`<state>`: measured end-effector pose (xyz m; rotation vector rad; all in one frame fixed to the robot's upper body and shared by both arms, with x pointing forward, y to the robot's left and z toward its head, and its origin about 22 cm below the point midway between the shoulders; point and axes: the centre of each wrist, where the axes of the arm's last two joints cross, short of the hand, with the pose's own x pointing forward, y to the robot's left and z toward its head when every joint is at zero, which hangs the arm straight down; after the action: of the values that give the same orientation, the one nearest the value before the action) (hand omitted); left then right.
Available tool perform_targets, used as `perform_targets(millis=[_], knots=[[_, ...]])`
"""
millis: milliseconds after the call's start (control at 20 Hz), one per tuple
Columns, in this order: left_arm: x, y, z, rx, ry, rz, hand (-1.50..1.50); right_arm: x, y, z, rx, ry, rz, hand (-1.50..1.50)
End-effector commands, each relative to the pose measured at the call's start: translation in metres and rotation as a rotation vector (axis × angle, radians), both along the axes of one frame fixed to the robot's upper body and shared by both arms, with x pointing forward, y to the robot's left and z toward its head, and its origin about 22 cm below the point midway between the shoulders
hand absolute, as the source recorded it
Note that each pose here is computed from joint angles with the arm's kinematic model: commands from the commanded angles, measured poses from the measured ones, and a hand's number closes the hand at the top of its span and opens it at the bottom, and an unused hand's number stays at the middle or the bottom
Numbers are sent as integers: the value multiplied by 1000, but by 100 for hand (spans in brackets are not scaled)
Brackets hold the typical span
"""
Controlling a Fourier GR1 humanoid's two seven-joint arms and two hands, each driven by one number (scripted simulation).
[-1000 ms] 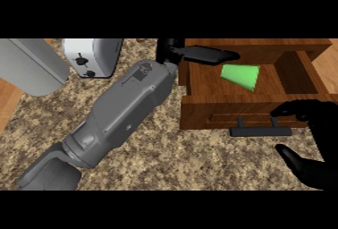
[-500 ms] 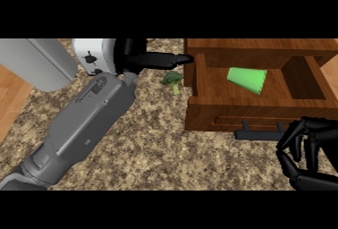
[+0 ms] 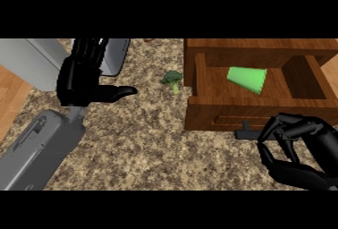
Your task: Pick up the cup, place it into the drawer and close the drawer
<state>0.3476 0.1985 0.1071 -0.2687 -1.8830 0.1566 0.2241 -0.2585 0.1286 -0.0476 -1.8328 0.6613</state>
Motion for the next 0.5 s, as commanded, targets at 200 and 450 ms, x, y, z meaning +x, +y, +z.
perform_targets(millis=[200, 450], knots=[[-41, 57, -25, -10, 25, 5, -150, 19, 2, -10, -408, -94, 44, 150], [-47, 84, -23, -16, -10, 16, -150, 46, 25, -62, -516, -94, 53, 150]])
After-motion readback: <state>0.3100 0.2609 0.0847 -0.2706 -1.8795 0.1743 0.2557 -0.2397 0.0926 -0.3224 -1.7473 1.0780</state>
